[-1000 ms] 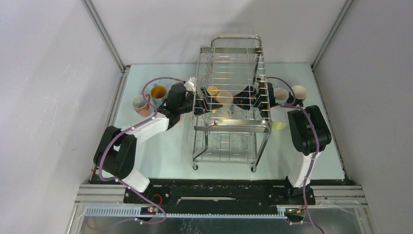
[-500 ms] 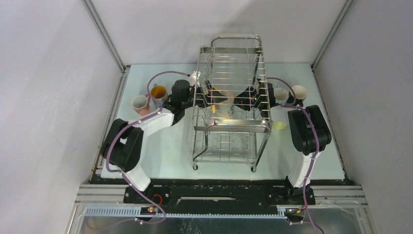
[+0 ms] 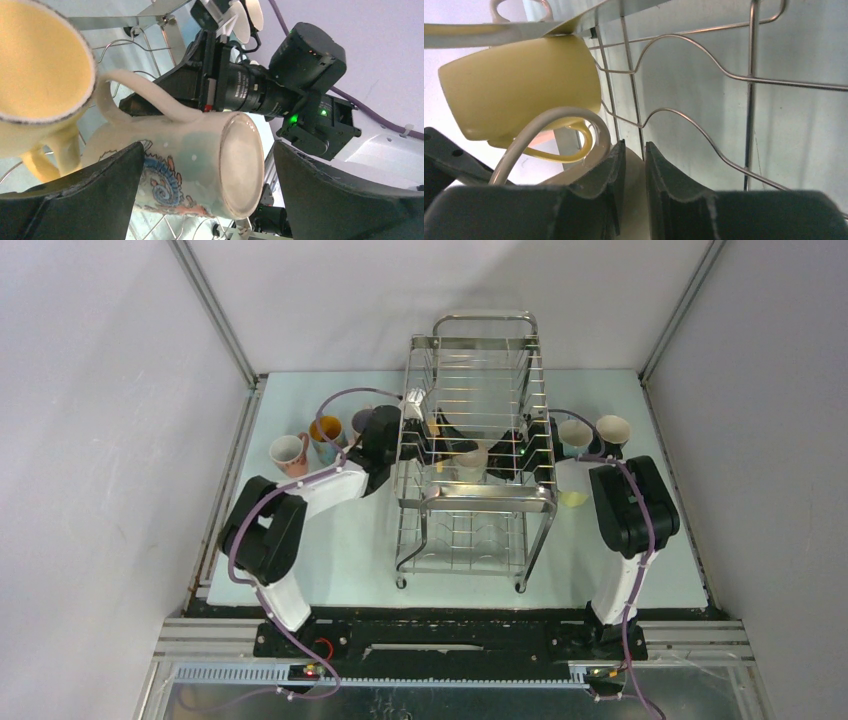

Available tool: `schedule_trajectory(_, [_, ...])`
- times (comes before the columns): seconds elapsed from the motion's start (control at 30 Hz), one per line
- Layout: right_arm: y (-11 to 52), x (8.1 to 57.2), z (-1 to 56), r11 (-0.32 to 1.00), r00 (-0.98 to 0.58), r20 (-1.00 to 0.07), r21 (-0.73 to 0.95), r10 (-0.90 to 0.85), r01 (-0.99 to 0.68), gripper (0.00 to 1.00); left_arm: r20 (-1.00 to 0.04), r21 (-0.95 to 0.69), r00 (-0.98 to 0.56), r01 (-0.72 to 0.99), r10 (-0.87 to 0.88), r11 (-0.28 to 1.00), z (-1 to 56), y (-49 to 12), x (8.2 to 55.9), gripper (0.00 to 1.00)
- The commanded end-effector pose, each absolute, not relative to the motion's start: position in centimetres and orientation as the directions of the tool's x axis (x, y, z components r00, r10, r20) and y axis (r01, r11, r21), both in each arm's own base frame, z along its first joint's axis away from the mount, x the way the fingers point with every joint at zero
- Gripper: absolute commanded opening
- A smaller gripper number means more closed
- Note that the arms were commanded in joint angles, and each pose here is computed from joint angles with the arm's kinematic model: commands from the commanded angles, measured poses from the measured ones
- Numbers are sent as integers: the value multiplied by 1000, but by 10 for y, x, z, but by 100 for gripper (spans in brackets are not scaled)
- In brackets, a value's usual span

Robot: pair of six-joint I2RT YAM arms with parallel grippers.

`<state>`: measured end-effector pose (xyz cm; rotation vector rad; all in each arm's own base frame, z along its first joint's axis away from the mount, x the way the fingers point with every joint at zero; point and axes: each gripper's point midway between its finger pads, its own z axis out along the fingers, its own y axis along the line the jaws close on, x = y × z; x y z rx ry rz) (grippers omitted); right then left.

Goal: Unload the cups from the dish rack
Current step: Move the cup to the dish rack.

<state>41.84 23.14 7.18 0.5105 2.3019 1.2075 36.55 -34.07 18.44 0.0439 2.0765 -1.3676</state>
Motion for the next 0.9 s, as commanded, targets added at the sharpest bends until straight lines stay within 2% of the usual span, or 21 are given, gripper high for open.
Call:
schedule_trajectory(0.0, [239,400,76,555,-850,-241,829,468,71,28,-559,-815,-768,438,-313,379,223,-361,368,100])
schedule_trajectory(0.23, [238,395,79,561,-851,-251,825,462,61,28,-558,-814,-771,435,-307,386,222,-360,360,100])
schedule_trajectory(0.87, [245,378,88,576,-862,-261,816,435,43,29,-568,-770,-774,380,-279,512,200,-335,343,100])
